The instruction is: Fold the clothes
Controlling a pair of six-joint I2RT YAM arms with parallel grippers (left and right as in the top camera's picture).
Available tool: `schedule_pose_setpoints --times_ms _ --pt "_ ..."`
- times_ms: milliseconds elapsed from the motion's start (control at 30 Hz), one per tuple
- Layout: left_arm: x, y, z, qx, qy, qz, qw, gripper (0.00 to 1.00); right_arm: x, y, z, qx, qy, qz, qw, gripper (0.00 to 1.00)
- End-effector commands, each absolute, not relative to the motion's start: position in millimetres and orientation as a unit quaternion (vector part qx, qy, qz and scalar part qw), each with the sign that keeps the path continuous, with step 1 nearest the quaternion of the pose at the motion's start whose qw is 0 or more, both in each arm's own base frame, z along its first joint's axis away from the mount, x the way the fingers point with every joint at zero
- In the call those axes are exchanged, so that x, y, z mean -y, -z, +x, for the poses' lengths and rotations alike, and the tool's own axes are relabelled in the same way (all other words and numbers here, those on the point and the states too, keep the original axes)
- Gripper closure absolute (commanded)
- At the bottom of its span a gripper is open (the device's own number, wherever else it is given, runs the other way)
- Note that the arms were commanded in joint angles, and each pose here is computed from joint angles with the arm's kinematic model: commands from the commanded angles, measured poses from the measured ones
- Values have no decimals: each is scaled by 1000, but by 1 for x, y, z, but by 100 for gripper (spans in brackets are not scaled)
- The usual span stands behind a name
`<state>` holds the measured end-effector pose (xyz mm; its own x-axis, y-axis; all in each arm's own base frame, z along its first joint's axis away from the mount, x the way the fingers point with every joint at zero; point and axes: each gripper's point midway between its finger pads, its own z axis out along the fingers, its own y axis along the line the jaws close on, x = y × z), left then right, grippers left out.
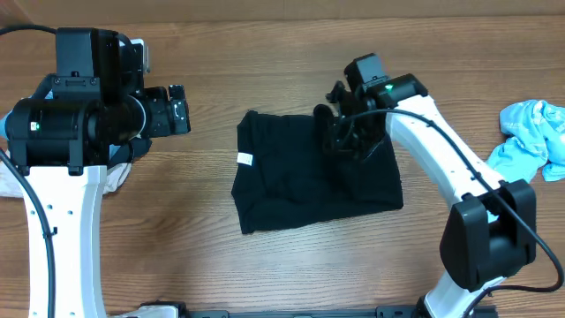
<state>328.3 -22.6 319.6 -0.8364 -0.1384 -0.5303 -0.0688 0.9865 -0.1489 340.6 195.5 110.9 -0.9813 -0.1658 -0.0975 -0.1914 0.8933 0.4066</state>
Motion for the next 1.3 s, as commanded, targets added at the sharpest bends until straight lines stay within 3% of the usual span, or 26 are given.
schedule_pose_setpoints --times_ms 0,233,333,467,700,900,1067,1133,1200,1267 --pt "20 -326 330 -952 62 -64 291 3 -213 -114 328 -963 -235 -131 19 33" --pt "21 -306 331 -963 61 -66 254 0 -186 -132 356 -966 -238 -89 48 33" --pt "32 -240 326 -981 90 -97 145 0 -164 -131 363 -969 -235 -56 47 31" --pt "85 -138 331 -973 212 -80 41 0 -110 -128 376 -975 -215 40 45 20" --pt "122 -21 332 -974 215 -60 -35 0 -52 -128 376 -966 -222 127 33 19" --pt "149 26 323 -975 206 -36 -75 0 -49 -128 376 -965 -223 131 35 19" --pt "181 36 317 -973 218 -1 -78 3 -48 -128 378 -965 -223 131 38 18" --pt "188 36 313 -973 217 9 -79 11 -48 -128 378 -965 -223 131 38 19" --pt "188 38 314 -975 207 6 -76 26 -49 -128 378 -965 -223 131 38 19" --pt "186 40 314 -978 193 -3 -75 67 -49 -128 378 -965 -223 131 38 19"
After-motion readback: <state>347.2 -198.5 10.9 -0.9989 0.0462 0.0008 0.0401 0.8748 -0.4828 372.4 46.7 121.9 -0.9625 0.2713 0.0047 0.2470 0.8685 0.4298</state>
